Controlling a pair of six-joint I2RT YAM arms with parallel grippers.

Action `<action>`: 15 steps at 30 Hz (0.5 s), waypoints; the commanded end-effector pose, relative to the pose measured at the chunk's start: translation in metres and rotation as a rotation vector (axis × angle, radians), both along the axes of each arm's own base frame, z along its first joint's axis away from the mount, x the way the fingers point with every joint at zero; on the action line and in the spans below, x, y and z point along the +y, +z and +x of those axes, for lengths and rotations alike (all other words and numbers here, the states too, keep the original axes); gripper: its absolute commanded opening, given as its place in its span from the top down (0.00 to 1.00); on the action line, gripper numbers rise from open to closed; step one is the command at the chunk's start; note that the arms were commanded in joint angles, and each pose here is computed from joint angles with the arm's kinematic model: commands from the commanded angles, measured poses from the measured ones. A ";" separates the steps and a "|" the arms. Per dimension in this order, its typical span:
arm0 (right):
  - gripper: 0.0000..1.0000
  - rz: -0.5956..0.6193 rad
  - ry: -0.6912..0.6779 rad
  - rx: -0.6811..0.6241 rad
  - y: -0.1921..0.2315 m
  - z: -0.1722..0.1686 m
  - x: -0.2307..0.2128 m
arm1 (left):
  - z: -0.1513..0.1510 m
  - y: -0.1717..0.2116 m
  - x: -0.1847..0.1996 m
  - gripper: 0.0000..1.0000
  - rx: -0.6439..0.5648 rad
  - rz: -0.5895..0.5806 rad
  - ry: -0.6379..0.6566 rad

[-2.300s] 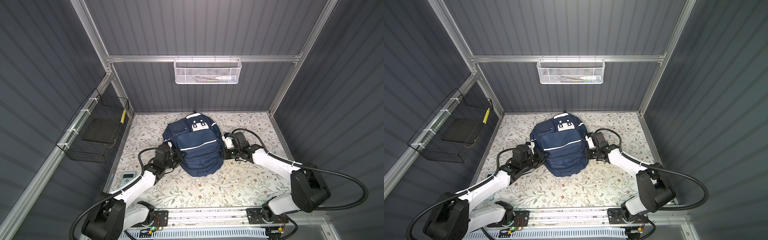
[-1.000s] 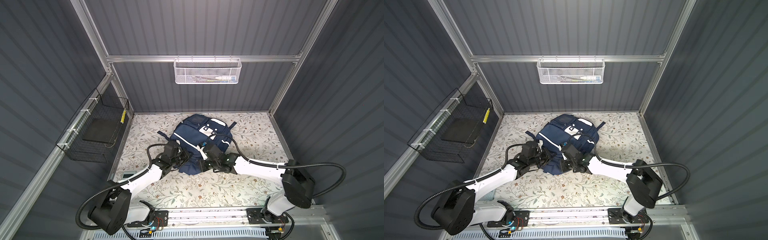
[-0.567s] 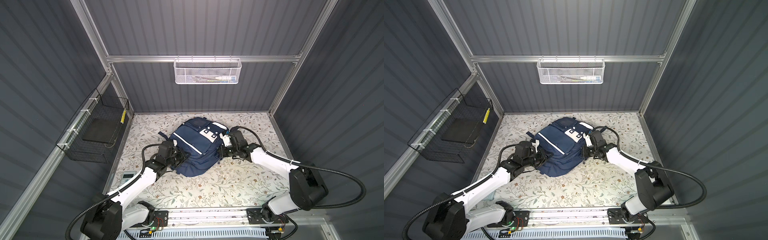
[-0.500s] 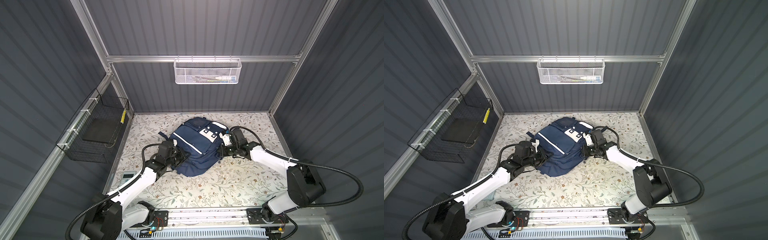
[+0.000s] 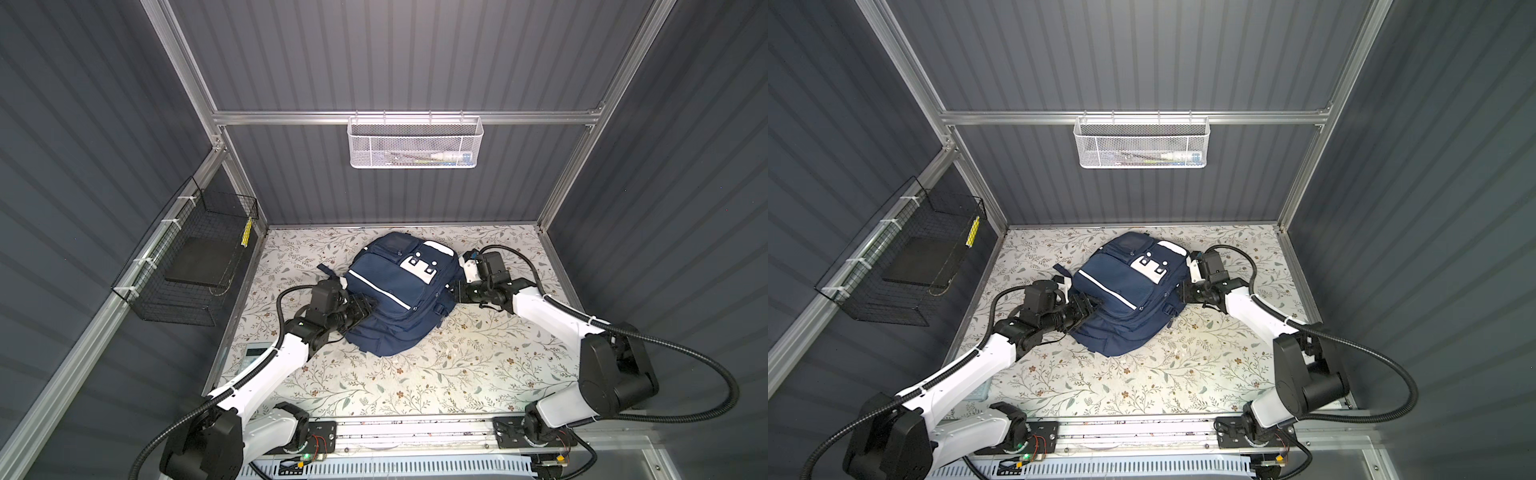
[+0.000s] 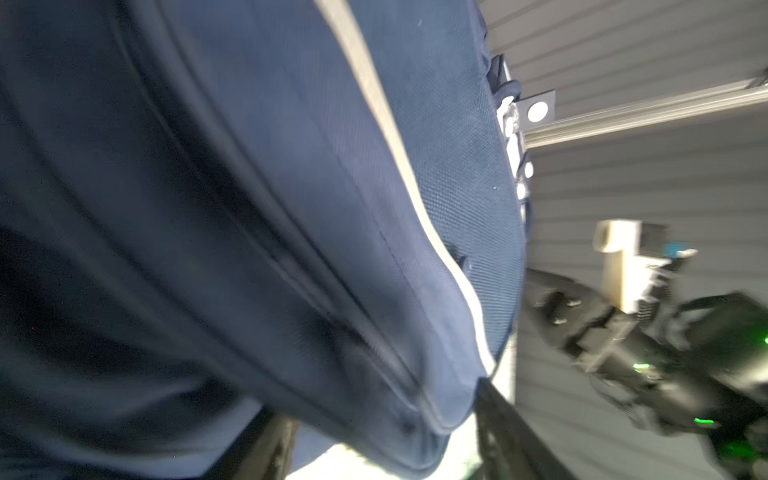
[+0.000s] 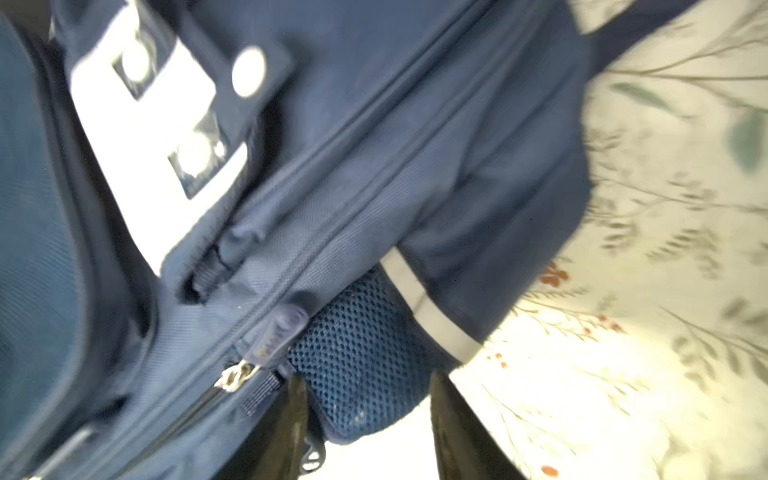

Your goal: Pack the student bag

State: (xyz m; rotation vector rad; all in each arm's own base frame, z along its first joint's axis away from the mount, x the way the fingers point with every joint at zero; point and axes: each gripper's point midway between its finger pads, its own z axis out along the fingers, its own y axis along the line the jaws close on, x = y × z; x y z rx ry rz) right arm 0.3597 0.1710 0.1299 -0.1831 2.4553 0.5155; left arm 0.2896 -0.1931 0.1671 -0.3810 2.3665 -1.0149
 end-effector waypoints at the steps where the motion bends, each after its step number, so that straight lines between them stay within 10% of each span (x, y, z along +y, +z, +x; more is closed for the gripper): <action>1: 0.44 -0.007 -0.003 -0.061 0.016 -0.004 0.000 | 0.002 0.028 0.023 0.16 -0.096 0.183 -0.004; 15: 0.41 -0.095 0.332 -0.233 0.042 -0.007 0.056 | -0.020 0.018 -0.087 0.17 -0.175 0.439 -0.229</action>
